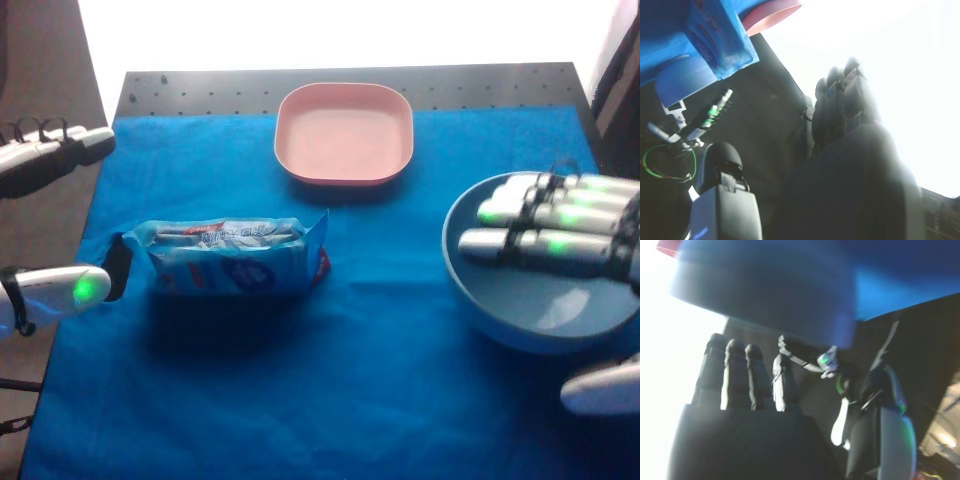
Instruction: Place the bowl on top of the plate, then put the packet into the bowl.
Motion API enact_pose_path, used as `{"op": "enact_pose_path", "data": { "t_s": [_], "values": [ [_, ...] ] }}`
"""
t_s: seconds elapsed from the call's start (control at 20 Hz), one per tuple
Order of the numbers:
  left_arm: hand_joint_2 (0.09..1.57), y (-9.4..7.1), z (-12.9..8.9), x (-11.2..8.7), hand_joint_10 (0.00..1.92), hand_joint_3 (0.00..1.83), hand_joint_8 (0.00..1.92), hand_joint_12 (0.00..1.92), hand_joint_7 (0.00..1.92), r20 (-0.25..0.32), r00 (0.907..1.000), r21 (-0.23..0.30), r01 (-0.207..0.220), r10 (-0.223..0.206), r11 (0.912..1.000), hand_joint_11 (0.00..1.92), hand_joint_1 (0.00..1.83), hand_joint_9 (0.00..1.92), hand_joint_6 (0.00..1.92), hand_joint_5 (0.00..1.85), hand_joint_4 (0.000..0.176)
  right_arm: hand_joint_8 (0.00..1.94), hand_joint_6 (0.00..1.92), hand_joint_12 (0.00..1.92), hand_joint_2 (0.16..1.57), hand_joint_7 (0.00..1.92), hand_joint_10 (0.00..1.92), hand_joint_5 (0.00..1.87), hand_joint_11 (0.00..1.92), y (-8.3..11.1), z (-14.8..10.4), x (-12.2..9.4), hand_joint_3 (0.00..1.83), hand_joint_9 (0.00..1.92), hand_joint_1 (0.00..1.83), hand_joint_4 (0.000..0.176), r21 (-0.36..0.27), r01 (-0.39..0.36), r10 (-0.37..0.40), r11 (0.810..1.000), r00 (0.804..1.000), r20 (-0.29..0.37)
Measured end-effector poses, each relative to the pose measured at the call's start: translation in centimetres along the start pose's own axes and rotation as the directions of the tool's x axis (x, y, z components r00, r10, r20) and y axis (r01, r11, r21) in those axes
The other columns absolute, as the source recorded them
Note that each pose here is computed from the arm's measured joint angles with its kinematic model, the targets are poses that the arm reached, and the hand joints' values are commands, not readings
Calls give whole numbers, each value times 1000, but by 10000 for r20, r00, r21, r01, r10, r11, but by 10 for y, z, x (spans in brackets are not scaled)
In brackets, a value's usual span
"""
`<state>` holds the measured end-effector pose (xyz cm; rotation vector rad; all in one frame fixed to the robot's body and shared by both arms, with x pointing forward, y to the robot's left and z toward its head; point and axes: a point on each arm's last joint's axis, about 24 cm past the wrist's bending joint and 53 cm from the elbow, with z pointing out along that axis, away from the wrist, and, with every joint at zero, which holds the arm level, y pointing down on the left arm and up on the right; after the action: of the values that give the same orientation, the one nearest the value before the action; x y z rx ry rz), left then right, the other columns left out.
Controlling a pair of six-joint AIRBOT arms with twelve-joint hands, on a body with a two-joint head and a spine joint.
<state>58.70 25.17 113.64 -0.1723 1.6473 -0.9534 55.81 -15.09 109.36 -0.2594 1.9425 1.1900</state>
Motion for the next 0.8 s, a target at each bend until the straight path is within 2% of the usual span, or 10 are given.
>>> {"op": "enact_pose_path", "data": {
  "t_s": [0.05, 0.15, 0.25, 0.35, 0.45, 0.65, 0.75, 0.8],
  "values": [
    [1072, 0, 0, 1, 7, 6, 4, 67, 165, -9, 10000, 5, 17, -17, 10000, 131, 432, 147, 1, 198, 81, 0, 9, 25, 1053, 0, 5, 45, 48, -1, 1, 4, 12, 14, 247, 113, 55, 28, -27, 10000, 9999, -164],
    [1072, -1, 0, 1, 3, 3, 2, 68, 164, -24, 10000, 46, 30, -30, 10000, 122, 467, 141, 3, 203, 79, 3, 8, 78, 1076, 34, 14, 110, 136, -4, 3, 10, 4, 104, 320, 65, 203, 93, -85, 9998, 9992, -382],
    [1070, -1, 0, 1, 3, 1, 1, 71, 154, -5, 10000, 29, 79, -79, 10000, 124, 458, 137, 2, 201, 80, 15, 8, 102, 1057, 83, 19, 137, 169, -8, 7, 15, 0, 150, 440, 54, 314, 113, -97, 9994, 9987, -510],
    [1062, 0, 0, 1, 6, 0, 3, 87, 162, -3, 9999, 32, 140, -140, 9999, 151, 460, 147, 3, 206, 81, 11, 10, 133, 1041, 145, 15, 199, 192, -10, 12, 18, 0, 199, 529, 26, 353, 299, -274, 9989, 9972, -693],
    [1062, -1, 0, 1, 4, 0, 1, 90, 160, 7, 9999, 48, 154, -154, 9999, 155, 459, 147, 0, 196, 88, 5, 5, 150, 1012, 173, 7, 231, 193, -13, 17, 20, 0, 214, 570, 28, 422, 594, -556, 9973, 9946, -873],
    [1066, 0, 0, 1, 2, 0, 4, 94, 171, 14, 9998, 36, 195, -195, 9998, 144, 473, 145, 2, 199, 83, 0, 16, 163, 989, 162, 0, 287, 181, -23, 22, 27, 0, 187, 693, 9, 681, 698, -619, 9952, 9918, -1121],
    [1071, 0, 0, 2, 0, 2, 1, 95, 167, 15, 9996, 47, 267, -267, 9996, 139, 490, 140, 2, 201, 74, 1, 4, 371, 958, 197, 0, 330, 138, -27, 24, 26, 3, 217, 771, 7, 704, 745, -666, 9947, 9919, -1085],
    [1070, 0, 0, 4, 5, 1, 4, 105, 175, -5, 9995, 33, 304, -304, 9995, 155, 483, 152, 4, 207, 82, 0, 4, 490, 957, 223, 0, 392, 97, -29, 25, 26, 0, 240, 811, 0, 705, 755, -677, 9947, 9919, -1073]
  ]
}}
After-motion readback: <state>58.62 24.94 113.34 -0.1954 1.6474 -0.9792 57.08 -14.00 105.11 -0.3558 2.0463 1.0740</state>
